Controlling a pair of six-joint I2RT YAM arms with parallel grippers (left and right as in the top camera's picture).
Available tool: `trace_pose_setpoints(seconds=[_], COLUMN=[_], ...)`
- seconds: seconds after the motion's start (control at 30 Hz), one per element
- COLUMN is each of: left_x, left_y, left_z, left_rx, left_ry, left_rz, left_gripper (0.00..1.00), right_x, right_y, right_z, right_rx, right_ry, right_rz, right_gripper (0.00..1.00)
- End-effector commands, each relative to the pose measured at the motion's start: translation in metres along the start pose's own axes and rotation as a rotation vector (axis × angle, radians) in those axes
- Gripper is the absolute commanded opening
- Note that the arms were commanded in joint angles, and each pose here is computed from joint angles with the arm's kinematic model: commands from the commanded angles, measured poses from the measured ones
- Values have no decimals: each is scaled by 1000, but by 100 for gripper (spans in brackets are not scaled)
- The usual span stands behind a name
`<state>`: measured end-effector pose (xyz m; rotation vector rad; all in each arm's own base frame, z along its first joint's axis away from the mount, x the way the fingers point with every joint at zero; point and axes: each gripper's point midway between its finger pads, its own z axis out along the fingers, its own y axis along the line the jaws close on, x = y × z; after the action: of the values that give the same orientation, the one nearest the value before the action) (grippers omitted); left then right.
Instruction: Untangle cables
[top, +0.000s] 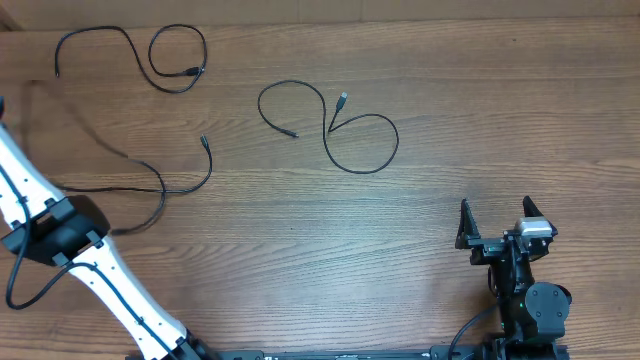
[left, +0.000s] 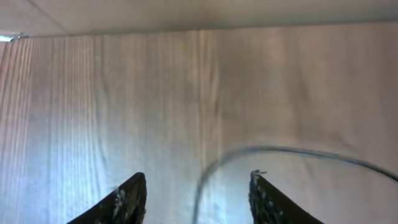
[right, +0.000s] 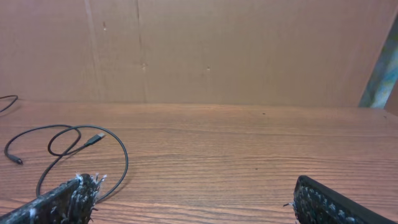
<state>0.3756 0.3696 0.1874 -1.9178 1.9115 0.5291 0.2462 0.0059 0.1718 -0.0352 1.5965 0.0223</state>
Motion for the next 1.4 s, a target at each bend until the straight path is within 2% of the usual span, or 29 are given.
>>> trace_pose_setpoints(seconds=[0.0,0.07,0.23,0.4,0.43,0.53,0.73,0.83,0.93,1.1,1.2,1.37], left_x=[9,11,34,77,90,121,147,143,131,129,138,153], left_y=[-2,-3,-24,-59,-69,-89,-102,-103,-95,-56,-23,28], left_z=[14,12,5,-14,-21,-39,-57,-77,-106,-141,-136,-95], left_rx=[-3,12,134,325,387,514,522,560,592,543,415,117], left_ry=[47,56,164,286,311,365,387,371,331,361,405,432], left_rz=[110,120,208,424,511,669,670,662,669,663,629,597], left_gripper=[52,54,52,52,52,63,54,55,62,64,65,65], right_x=[2,2,2,2,2,2,2,2,2,2,2,2], right_y=[1,1,1,1,1,1,1,1,1,1,1,1], right_z=[0,0,0,0,0,0,0,0,0,0,0,0], right_rx=[-3,-3,-3,-3,-3,-3,-3,-3,-3,-3,-3,-3], right_ry=[-2,-2,-2,-2,-2,-2,-2,-2,-2,-2,-2,-2], right_rz=[3,3,3,3,3,3,3,3,3,3,3,3], right_gripper=[100,100,100,100,100,100,100,100,100,100,100,100])
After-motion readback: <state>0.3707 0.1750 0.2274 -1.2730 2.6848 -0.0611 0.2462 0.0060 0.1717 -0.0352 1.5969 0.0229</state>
